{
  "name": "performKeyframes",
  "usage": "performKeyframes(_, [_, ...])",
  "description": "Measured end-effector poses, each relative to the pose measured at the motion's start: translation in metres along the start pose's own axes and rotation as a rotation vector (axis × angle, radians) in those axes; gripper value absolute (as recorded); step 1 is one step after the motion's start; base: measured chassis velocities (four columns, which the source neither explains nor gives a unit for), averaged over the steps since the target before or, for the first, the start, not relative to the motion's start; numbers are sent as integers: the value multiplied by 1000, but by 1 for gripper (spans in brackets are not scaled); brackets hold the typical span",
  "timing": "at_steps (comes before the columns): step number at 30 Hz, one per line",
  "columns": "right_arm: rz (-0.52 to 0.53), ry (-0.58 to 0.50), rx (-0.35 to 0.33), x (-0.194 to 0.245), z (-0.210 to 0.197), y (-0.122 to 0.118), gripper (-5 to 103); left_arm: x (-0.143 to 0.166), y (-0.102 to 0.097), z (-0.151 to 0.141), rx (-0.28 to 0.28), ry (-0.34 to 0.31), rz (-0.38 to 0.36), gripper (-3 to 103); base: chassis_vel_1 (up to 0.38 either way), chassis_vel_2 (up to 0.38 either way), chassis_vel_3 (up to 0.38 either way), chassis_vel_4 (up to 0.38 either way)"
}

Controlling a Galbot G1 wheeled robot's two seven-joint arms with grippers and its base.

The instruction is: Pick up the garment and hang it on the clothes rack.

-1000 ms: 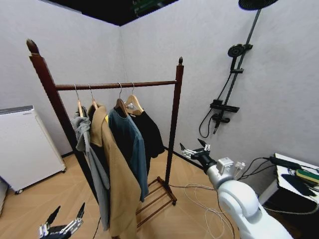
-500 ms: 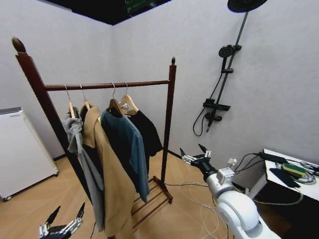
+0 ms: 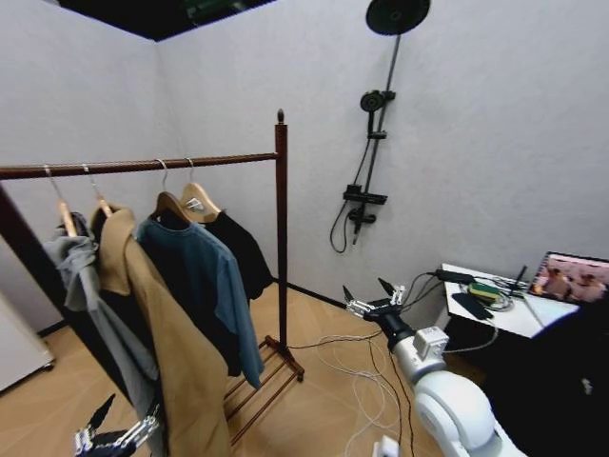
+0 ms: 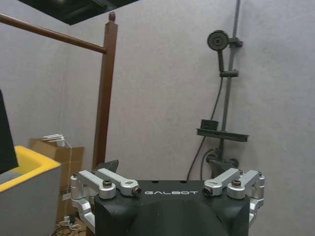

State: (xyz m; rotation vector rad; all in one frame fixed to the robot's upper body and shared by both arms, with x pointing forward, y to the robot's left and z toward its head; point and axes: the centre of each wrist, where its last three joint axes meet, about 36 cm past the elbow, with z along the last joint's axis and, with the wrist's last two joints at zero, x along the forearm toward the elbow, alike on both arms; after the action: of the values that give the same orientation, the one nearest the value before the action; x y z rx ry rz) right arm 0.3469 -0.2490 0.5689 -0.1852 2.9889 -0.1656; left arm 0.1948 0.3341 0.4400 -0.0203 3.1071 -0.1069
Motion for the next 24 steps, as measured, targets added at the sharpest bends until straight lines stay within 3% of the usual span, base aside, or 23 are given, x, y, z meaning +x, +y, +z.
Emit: performKeyframes(24, [-18,-9,-14,13,-3,7,100,0,0,0,0,0,0,100,-10,-245,-244,-3])
